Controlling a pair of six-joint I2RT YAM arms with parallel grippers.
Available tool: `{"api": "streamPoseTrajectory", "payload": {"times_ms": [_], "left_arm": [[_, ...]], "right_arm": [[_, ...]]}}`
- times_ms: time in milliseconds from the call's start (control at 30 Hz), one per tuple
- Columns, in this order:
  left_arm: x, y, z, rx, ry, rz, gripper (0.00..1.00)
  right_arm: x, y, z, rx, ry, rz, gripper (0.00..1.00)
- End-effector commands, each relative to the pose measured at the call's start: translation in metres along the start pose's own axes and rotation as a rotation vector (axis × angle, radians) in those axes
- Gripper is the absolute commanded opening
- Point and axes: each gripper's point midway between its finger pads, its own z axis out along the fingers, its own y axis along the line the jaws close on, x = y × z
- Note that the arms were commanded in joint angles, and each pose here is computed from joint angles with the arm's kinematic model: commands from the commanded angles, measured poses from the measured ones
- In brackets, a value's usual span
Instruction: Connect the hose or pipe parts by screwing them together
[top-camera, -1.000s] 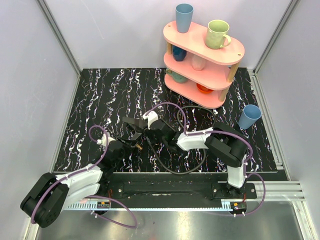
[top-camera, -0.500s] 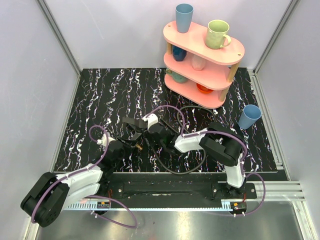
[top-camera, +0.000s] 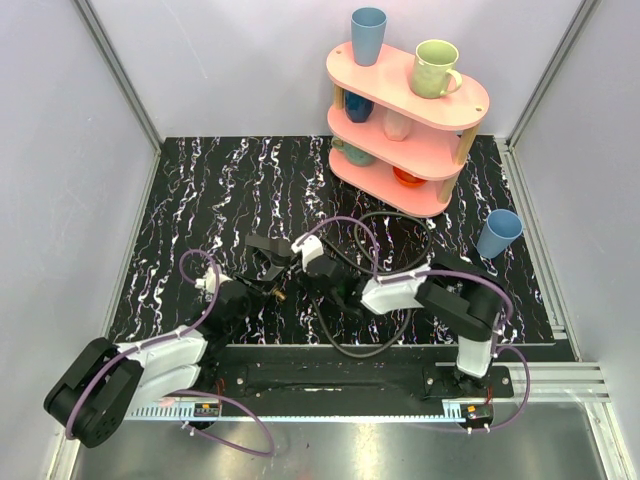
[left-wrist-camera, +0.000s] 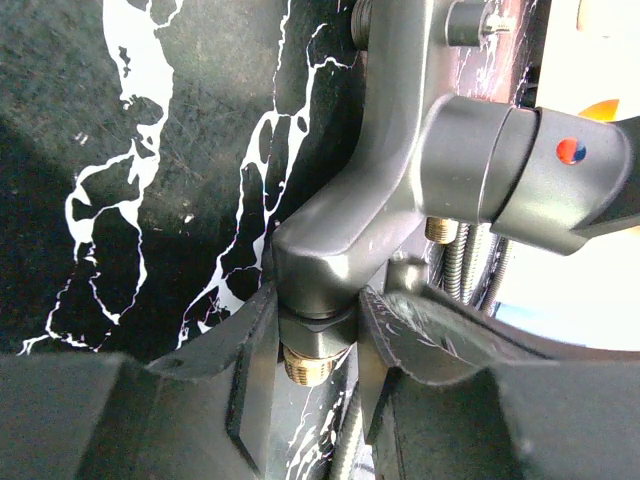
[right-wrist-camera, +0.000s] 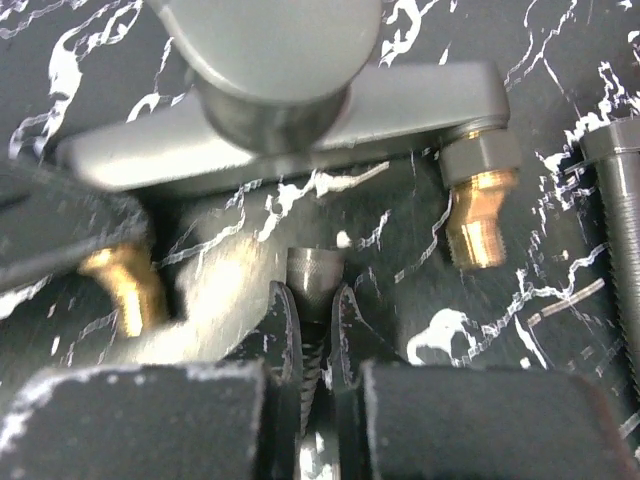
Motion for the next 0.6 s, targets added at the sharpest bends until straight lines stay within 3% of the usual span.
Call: {"api": "streamPoseTrajectory", "payload": {"times_ms": [0, 167, 567], "left_arm": [[-0.001, -0.040, -0.002, 0.140, 0.003, -0.035, 0.00], [-0.001, -0.048, -0.003, 0.168, 0.007, -0.034, 0.00], [0.004, -0.076, -0.011, 0.336, 0.031, -0.060, 0.00]], "right_arm": [[-0.019, 0.024, -0.039, -0.187, -0.016, -0.130, 0.00], [0.022, 0.030, -0.064, -0.247, 0.101, -0.180, 0.00], [0.019, 0.035, -0.053, -0.237, 0.079, -0.198, 0.00]]}}
